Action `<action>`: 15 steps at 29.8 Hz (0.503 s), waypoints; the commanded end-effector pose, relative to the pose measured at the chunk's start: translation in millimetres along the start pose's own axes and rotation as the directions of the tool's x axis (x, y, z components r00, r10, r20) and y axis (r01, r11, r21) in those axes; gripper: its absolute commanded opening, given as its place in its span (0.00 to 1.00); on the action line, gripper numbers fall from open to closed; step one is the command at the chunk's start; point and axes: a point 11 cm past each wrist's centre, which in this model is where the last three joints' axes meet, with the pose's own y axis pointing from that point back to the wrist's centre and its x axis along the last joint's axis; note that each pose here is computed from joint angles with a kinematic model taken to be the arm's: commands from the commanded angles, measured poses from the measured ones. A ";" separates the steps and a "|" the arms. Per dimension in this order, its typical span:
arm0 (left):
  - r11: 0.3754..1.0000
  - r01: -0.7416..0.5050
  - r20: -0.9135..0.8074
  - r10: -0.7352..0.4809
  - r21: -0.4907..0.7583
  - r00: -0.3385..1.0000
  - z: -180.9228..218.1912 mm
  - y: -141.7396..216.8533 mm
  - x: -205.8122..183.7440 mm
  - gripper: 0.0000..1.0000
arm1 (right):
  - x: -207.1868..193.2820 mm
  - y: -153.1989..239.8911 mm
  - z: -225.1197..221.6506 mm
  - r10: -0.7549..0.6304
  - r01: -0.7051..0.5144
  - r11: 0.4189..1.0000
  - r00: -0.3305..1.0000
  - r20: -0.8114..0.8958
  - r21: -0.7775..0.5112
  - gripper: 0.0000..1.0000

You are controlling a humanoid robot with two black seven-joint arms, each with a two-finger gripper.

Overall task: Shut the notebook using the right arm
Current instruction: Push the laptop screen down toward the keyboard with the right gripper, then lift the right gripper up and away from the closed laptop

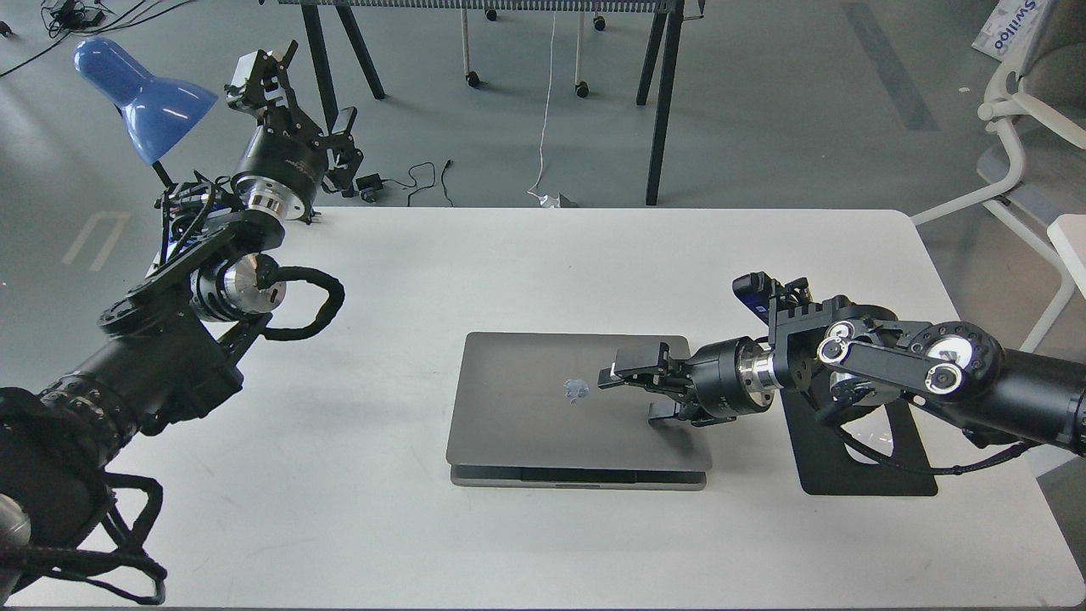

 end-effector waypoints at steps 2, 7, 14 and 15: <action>1.000 0.000 0.000 0.000 0.000 1.000 0.0 0.0 -0.1 1.00 | -5.6 -3.7 13.8 0.012 -0.013 0.999 1.000 -0.015 -0.030 1.00; 1.000 0.000 0.000 0.000 0.000 1.000 0.0 0.0 -0.1 1.00 | -9.0 -5.9 17.8 0.009 -0.009 0.999 1.000 -0.007 -0.034 1.00; 1.000 0.000 0.000 0.000 0.000 1.000 0.0 0.0 -0.1 1.00 | -8.9 -6.1 15.9 0.012 -0.012 1.000 1.000 -0.006 -0.028 1.00; 1.000 0.000 0.000 0.000 0.000 1.000 0.0 0.0 -0.1 1.00 | -7.5 -5.6 13.2 0.013 -0.013 1.000 1.000 -0.009 -0.023 1.00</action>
